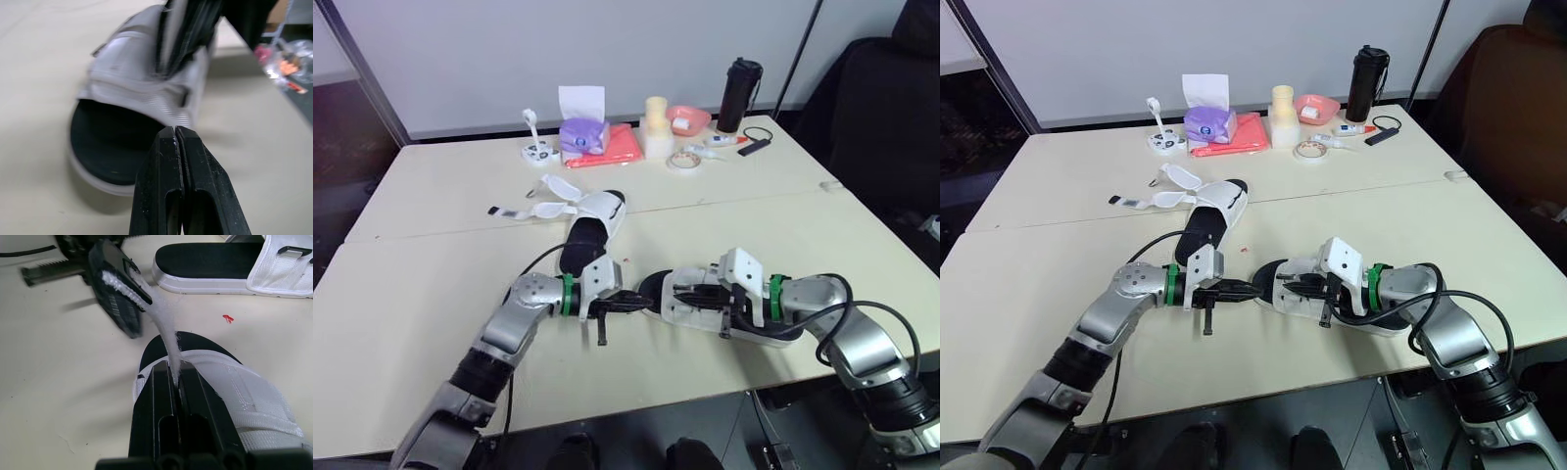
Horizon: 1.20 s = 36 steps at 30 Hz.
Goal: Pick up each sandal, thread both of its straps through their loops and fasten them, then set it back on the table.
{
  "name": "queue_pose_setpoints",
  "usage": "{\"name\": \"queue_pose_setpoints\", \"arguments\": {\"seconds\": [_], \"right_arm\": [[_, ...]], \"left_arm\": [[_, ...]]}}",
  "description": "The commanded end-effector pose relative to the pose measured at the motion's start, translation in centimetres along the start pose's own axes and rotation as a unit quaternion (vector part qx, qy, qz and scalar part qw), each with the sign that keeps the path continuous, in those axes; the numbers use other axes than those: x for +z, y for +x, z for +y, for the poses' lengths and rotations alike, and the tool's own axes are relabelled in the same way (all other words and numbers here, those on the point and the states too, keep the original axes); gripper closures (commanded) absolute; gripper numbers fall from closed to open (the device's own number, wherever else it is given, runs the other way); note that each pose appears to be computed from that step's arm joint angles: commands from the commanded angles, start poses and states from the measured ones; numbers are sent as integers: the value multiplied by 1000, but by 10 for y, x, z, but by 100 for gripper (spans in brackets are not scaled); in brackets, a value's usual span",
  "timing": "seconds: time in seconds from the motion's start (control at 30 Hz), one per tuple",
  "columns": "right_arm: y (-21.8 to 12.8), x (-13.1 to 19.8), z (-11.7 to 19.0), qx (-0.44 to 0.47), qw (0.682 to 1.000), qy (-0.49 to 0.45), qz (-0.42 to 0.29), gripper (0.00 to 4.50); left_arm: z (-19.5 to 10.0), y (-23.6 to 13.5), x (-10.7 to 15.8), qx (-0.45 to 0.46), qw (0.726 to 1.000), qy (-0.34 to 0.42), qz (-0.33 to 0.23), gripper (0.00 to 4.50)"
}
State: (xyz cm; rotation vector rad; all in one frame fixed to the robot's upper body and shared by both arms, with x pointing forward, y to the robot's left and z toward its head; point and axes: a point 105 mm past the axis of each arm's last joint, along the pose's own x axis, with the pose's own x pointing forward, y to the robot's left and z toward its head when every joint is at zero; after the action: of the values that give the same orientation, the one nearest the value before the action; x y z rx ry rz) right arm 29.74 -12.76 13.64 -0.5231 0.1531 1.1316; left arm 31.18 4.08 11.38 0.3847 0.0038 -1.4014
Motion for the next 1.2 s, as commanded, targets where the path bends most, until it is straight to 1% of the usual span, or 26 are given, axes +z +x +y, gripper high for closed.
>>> {"name": "queue_pose_setpoints", "arguments": {"seconds": [0.03,0.17,0.27,0.47,0.6,0.73,0.77,0.83,0.9,1.0,1.2], "right_arm": [[-3,6,-5,-7,1000,-16,-2,441],[-3,6,-5,-7,1000,-18,0,441],[-3,6,-5,-6,1000,-20,0,441],[-2,7,-8,-12,1000,-21,-1,441],[-3,9,-12,-19,1000,-23,-1,441],[-3,9,-17,-24,999,-21,0,441],[-4,9,-18,-24,1000,-16,-2,417],[-3,10,-19,-25,1000,-11,-4,355],[-3,11,-23,-32,999,-19,-3,260],[-2,12,-27,-39,999,-23,-2,104],[4,8,-33,-49,999,-24,1,104]], "left_arm": [[8,6,4,8,999,34,-7,450],[15,15,2,18,999,42,-14,450],[19,24,-5,22,999,41,-8,450],[4,36,-27,-29,999,31,29,450],[-4,36,-34,-53,997,23,45,450],[-5,35,-36,-56,997,22,48,450],[-5,35,-36,-57,997,23,49,450],[-5,35,-37,-58,997,24,50,450],[-5,35,-37,-60,997,24,50,450],[-5,36,-36,-61,997,26,49,450],[-4,35,-33,-58,997,27,45,450]]}}
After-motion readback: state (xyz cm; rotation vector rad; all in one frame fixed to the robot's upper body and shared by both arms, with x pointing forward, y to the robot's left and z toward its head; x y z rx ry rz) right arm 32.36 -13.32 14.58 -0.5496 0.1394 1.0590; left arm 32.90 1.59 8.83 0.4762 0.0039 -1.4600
